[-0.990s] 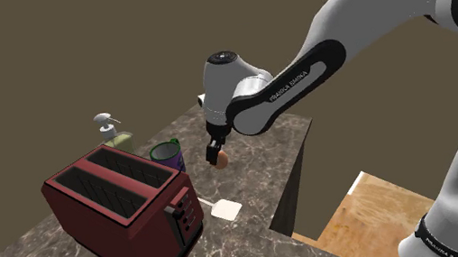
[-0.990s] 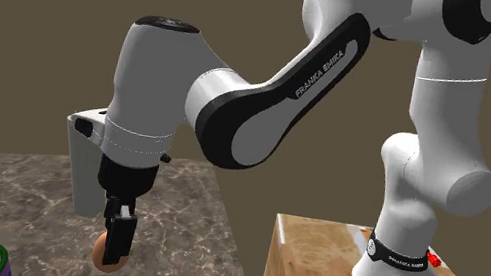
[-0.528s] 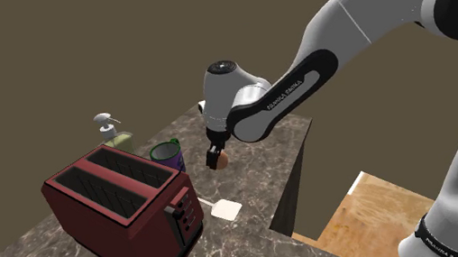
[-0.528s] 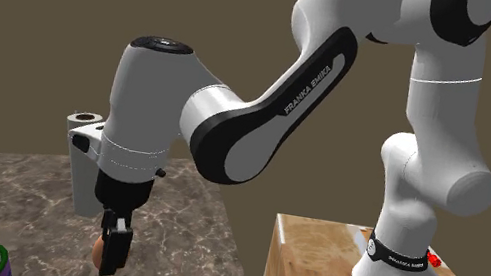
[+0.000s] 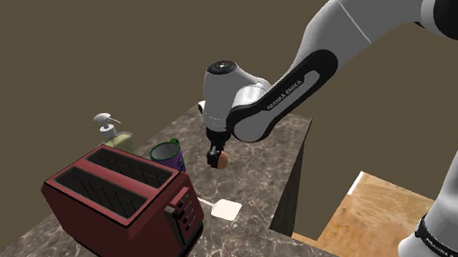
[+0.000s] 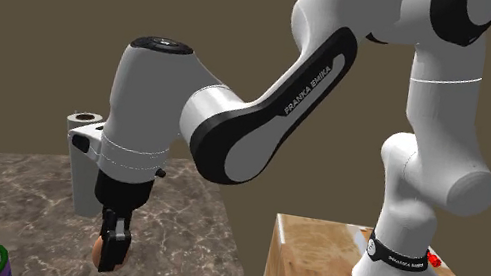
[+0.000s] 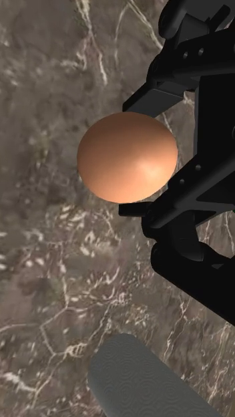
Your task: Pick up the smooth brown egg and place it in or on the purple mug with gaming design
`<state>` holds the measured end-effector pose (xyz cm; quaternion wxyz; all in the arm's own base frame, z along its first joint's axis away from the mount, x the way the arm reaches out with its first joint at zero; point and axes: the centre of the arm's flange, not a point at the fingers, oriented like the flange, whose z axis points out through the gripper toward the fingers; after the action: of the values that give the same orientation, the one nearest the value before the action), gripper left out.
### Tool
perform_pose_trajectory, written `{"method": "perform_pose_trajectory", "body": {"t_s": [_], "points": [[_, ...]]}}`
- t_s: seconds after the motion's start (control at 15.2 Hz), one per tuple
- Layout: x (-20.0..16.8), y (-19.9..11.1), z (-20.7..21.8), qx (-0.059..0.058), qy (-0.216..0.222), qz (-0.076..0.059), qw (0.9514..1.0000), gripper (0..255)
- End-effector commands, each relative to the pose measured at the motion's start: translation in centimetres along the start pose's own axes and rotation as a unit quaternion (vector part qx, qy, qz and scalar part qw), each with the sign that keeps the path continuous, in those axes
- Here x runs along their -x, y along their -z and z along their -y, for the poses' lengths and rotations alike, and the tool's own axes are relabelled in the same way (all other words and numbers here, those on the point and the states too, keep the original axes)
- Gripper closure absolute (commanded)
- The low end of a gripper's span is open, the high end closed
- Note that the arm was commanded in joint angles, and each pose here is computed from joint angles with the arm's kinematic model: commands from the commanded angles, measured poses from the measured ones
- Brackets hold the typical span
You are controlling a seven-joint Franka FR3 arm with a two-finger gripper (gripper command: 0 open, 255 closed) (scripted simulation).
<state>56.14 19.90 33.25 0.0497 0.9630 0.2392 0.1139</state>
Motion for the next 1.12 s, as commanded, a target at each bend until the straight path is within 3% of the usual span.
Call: {"method": "perform_pose_trajectory", "body": {"t_s": [0.0,0.4,1.06], "points": [[0.0,0.0,0.0,0.0,0.0,0.0,1.0,255],[0.0,0.0,0.0,0.0,0.0,0.0,1.0,255],[-1.0,5.1,-0.8,0.0,0.0,0.0,1.0,255]]}}
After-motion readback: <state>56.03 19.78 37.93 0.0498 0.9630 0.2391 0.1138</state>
